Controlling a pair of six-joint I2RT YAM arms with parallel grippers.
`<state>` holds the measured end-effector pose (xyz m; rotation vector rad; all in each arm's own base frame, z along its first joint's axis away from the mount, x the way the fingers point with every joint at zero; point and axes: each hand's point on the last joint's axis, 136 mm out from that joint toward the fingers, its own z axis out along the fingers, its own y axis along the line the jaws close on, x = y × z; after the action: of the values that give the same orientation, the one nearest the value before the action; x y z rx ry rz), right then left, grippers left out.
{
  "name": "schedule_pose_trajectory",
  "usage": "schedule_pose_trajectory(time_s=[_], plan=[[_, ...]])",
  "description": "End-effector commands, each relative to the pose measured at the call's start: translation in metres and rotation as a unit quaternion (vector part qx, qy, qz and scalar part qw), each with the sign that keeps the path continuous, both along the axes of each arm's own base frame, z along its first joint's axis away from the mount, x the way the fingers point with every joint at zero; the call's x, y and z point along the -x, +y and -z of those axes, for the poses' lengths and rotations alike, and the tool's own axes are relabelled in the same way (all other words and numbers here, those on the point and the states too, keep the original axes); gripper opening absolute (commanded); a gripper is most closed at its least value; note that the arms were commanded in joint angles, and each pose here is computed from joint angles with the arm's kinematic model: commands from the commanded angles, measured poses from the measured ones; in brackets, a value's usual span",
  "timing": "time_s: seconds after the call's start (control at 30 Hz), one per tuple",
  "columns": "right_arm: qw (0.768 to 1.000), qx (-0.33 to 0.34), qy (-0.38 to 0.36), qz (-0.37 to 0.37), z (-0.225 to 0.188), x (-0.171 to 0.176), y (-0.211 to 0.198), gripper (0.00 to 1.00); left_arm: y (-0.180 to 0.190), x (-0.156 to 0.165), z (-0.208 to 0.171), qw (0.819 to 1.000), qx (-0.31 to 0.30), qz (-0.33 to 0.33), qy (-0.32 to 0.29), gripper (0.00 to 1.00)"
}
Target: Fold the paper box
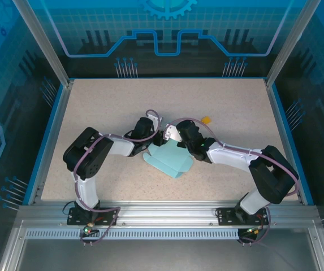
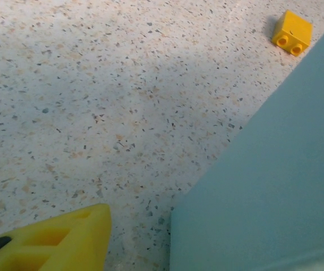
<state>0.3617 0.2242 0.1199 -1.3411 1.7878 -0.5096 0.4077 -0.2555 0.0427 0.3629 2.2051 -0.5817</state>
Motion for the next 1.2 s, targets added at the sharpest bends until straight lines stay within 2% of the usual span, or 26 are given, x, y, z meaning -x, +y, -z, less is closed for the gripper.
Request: schedule_pose_trajectory(time_s=[0.0, 0.53, 0.67, 0.83, 1.17], plan=[[0.999, -0.02, 0.041, -0.017, -0.006, 0.009, 0.003, 0.0, 0.013, -0.017, -0.004, 1.0, 0.002, 0.0, -0.021, 0.56], [0.998, -0.031, 0.053, -0.012, -0.012, 0.008, 0.0, 0.0, 0.001, -0.002, 0.011, 0.997, 0.002, 0.077, 0.005, 0.55], [0.998, -0.033, 0.055, -0.013, -0.012, 0.009, 0.001, 0.0, 0.0, -0.001, 0.014, 0.996, 0.0, 0.083, 0.014, 0.62], [0.998, -0.035, 0.054, -0.013, -0.013, 0.009, 0.001, 0.0, -0.001, -0.003, 0.015, 0.996, -0.006, 0.085, 0.018, 0.62], [0.997, -0.046, 0.062, -0.014, -0.01, 0.011, 0.004, 0.0, -0.004, -0.009, 0.016, 0.997, -0.014, 0.079, 0.015, 0.54]])
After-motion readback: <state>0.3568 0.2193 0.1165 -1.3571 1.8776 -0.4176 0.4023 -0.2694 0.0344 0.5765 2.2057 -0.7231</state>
